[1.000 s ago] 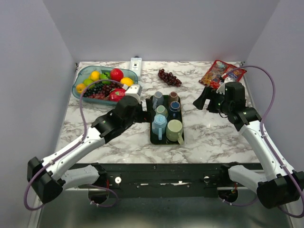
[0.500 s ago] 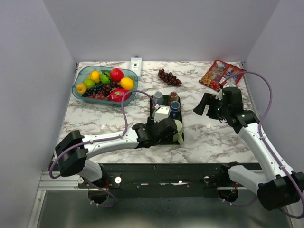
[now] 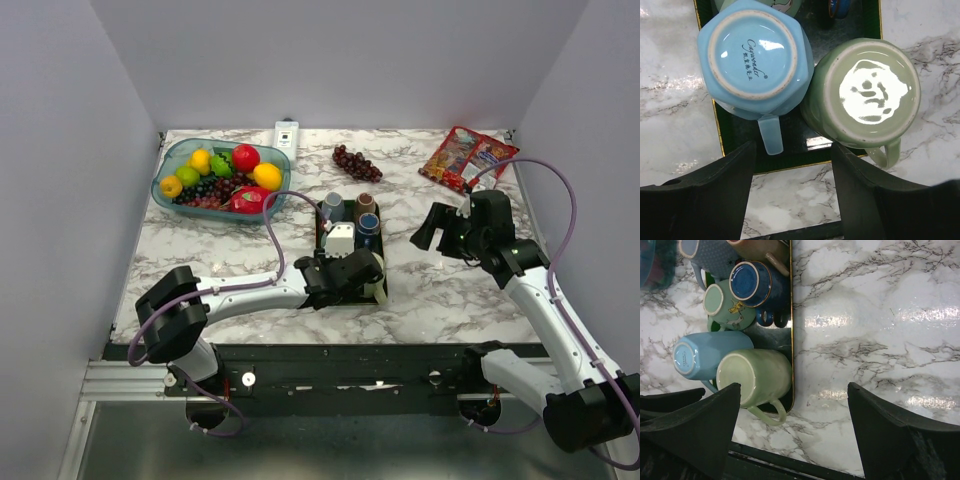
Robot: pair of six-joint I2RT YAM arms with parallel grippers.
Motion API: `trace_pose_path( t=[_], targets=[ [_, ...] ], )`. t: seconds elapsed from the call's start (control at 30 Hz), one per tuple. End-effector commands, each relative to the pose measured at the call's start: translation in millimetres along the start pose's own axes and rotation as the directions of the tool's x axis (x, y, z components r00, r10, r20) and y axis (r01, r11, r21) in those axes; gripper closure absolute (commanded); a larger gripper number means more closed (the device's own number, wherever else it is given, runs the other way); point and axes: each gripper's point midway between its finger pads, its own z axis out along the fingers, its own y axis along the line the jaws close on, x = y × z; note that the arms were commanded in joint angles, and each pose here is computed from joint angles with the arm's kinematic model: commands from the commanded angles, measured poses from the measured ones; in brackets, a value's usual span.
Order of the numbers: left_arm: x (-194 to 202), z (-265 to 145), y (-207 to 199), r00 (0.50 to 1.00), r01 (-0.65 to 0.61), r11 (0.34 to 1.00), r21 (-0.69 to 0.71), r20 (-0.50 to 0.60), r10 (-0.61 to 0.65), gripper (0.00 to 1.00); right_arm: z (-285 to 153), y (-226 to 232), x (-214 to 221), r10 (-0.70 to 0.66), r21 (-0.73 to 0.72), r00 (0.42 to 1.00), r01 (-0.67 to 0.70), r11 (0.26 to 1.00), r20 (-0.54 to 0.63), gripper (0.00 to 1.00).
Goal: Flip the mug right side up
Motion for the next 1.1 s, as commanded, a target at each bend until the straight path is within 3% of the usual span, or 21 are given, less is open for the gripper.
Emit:
trace_pose_path(
  t=[0.0, 0.67, 0.7, 0.73, 0.83, 1.07],
  targets=[
    [-17.0, 4.8, 9.3, 0.997, 0.07, 0.996, -0.052, 0.047, -0.067, 0.33, -3.7, -4.3, 4.0, 0.01, 0.028, 1.0, -0.01, 1.0, -0.007, 0.07],
    [-9.0, 28.6, 11.0, 0.998, 0.06, 0.996, -0.069, -0.032, -0.063, 0.62, -3.5, -20.1, 12.8, 0.029, 0.098, 1.0, -0.028, 0.995, -0.006, 0.07],
    [-9.7, 29.1, 10.9, 0.998, 0.061, 0.996, -0.068, -0.031, -0.063, 0.67, -3.5, -20.5, 12.6, 0.03, 0.099, 1.0, -0.029, 0.995, -0.005, 0.07],
    [-9.7, 29.7, 11.0, 0.997, 0.062, 0.996, -0.069, -0.032, -0.064, 0.81, -3.2, -21.3, 12.5, 0.032, 0.104, 0.999, -0.031, 0.994, -0.005, 0.07],
    [-10.5, 28.5, 11.2, 0.997, 0.06, 0.996, -0.07, -0.036, -0.062, 1.0, -2.6, -20.8, 12.1, 0.031, 0.105, 0.999, -0.03, 0.994, -0.008, 0.07],
    [-22.5, 16.7, 17.5, 0.998, 0.068, 0.994, -0.082, -0.001, -0.068, 1.0, -3.3, -16.6, 8.8, 0.034, 0.092, 0.999, -0.033, 0.995, -0.009, 0.07]
  ],
)
